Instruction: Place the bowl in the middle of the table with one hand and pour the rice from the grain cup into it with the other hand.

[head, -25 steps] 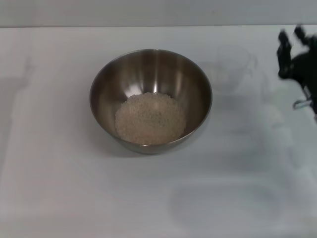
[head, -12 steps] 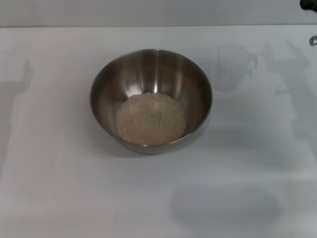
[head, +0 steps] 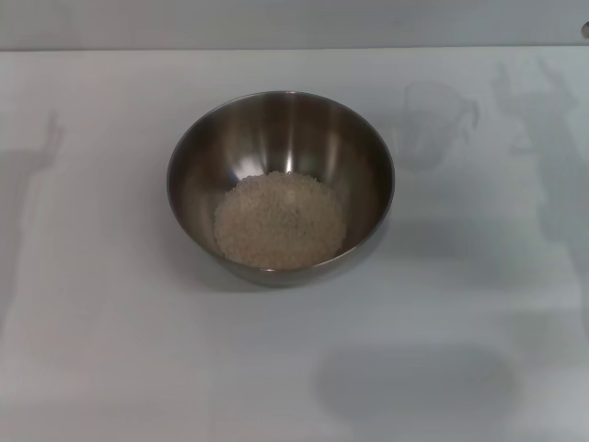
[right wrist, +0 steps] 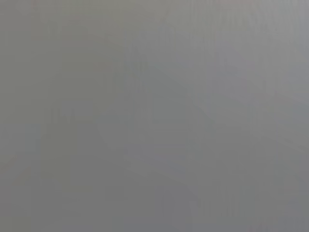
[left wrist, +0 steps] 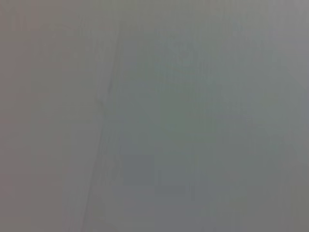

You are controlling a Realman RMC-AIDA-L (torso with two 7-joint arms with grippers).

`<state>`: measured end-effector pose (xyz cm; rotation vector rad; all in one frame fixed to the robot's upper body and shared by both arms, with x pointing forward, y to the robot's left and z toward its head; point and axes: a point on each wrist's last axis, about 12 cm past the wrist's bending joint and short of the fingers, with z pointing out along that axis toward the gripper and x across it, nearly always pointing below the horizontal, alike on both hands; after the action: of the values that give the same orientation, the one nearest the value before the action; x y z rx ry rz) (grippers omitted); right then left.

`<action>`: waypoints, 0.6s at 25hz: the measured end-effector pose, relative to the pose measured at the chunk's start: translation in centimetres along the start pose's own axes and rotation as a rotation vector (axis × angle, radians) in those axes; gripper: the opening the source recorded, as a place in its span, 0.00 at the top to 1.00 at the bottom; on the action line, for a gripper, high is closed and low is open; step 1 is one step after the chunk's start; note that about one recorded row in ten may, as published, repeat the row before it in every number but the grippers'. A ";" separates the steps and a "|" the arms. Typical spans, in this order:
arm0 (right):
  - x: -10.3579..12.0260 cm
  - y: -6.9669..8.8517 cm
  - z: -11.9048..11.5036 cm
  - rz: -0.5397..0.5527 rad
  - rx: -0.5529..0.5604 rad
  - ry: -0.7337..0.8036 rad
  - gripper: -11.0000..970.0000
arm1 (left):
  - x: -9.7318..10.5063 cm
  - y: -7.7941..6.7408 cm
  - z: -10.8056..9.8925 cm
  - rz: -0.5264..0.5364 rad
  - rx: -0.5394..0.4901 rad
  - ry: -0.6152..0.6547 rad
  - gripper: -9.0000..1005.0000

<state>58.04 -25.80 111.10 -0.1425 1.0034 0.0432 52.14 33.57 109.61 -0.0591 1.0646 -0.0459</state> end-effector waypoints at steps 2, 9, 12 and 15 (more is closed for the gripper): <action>0.0 0.0 0.0 -0.001 -0.001 -0.003 0.38 | -0.1 0.0 0.1 -0.001 0.002 -0.008 0.20; 0.2 0.0 0.0 -0.003 -0.003 0.013 0.38 | 0.3 -0.2 0.3 0.000 0.005 0.001 0.20; 0.1 0.1 0.0 0.001 -0.006 0.009 0.38 | 0.4 -0.1 0.2 0.002 -0.003 0.008 0.20; 0.2 0.1 -0.1 0.000 -0.007 0.014 0.38 | 0.4 0.0 0.2 0.002 -0.008 0.006 0.20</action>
<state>58.00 -25.70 110.87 -0.1499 1.0171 0.0460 52.50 33.57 109.35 -0.0652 1.0708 -0.0401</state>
